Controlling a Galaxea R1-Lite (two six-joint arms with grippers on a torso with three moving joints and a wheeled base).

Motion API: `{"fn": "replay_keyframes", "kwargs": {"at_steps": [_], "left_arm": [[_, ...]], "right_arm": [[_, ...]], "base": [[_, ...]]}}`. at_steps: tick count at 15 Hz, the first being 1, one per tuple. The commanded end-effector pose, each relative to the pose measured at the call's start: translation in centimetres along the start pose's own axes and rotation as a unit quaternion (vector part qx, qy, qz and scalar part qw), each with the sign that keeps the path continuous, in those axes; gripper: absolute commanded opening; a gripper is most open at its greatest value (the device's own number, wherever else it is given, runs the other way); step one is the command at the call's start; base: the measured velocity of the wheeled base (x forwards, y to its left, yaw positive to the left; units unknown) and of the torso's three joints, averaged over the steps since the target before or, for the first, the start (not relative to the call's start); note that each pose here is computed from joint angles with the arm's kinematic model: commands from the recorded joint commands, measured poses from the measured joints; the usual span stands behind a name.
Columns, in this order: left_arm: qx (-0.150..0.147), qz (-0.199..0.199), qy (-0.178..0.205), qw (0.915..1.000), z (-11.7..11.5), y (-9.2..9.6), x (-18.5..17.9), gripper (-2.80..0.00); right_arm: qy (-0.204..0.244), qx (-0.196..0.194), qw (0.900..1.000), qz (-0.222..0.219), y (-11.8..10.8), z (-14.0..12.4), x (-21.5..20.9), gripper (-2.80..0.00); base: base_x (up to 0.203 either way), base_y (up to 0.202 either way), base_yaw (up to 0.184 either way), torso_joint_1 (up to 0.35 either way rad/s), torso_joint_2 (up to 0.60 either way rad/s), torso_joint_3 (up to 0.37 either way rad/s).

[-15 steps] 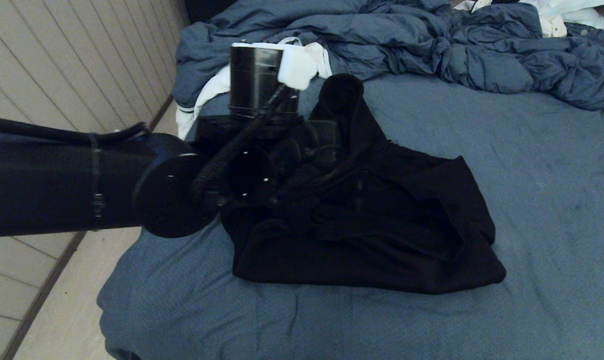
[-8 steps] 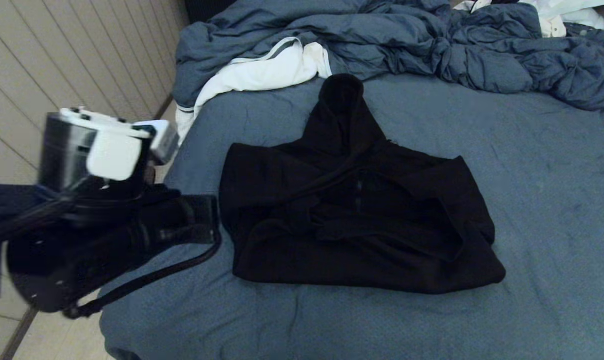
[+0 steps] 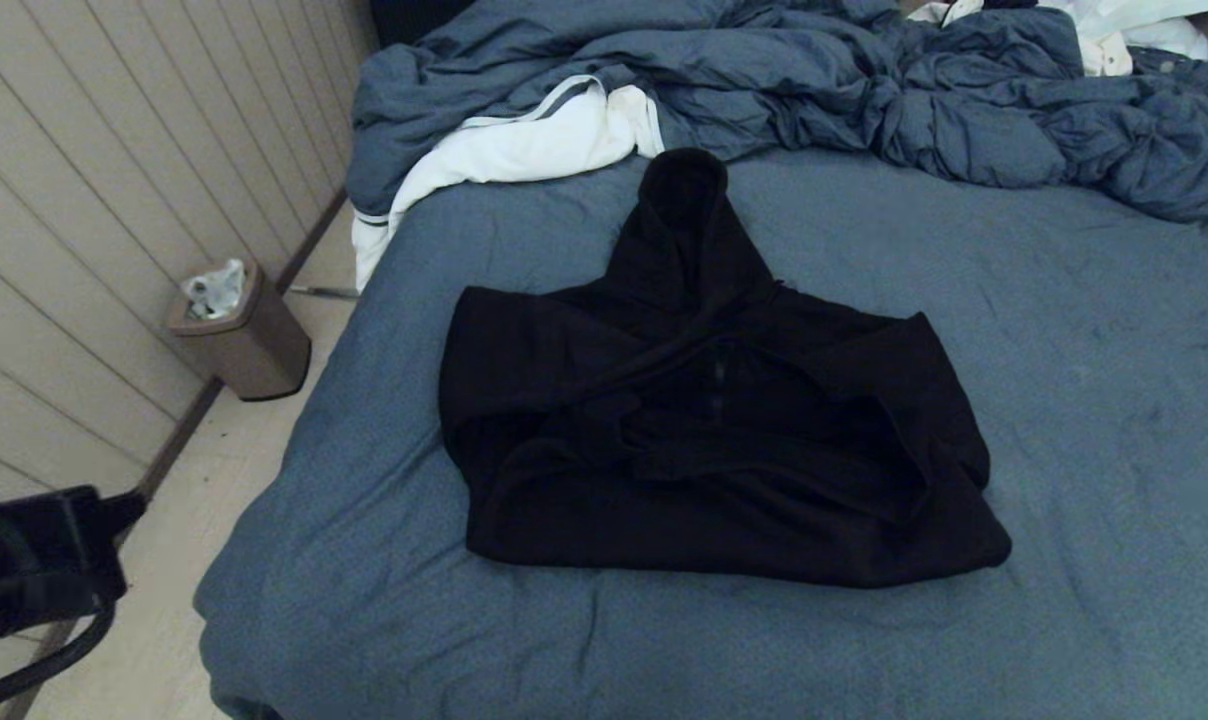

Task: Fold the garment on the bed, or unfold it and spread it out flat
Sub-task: Fold the black sweatshirt

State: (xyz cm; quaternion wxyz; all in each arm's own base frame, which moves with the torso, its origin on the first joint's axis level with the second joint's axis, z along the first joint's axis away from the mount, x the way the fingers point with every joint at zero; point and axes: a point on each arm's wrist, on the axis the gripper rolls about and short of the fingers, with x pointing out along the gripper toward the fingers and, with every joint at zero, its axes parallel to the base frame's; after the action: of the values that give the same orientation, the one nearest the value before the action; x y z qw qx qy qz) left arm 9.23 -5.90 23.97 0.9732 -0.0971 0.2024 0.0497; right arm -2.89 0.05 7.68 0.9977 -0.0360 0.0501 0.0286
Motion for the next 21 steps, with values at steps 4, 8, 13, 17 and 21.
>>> {"fn": "replay_keyframes", "kwargs": {"at_steps": [4,8,13,17,21], "left_arm": [[-0.045,0.052,-0.043,0.9967,-2.8,6.0,-3.7,-2.8],[-0.04,0.072,-0.083,0.9932,-5.8,9.9,-7.1,-2.8],[-0.008,0.093,-0.158,0.9831,-2.6,9.7,-11.6,-2.8],[0.028,0.044,-0.09,0.9946,2.5,6.1,-7.0,-2.8],[0.039,-0.054,0.006,0.9978,4.2,1.5,-0.8,-2.8]], "right_arm": [[0.011,0.0,1.0,0.002,0.0,0.1,0.0,-2.8],[0.031,0.0,1.0,0.003,-0.1,1.8,-1.0,-2.8],[0.046,0.01,0.999,0.005,-0.8,11.2,0.1,-2.8],[0.106,0.063,0.992,0.006,-1.6,18.3,6.2,-2.8],[0.215,0.097,0.972,0.002,-1.9,19.0,14.3,-2.8]], "base": [[0.0,0.0,0.0,0.0,0.0,0.0],[0.0,0.0,0.0,0.0,0.0,0.0],[0.0,0.0,0.0,0.0,0.0,0.0],[0.0,0.0,0.0,0.0,0.0,0.0],[0.0,0.0,0.0,0.0,0.0,0.0]]}}
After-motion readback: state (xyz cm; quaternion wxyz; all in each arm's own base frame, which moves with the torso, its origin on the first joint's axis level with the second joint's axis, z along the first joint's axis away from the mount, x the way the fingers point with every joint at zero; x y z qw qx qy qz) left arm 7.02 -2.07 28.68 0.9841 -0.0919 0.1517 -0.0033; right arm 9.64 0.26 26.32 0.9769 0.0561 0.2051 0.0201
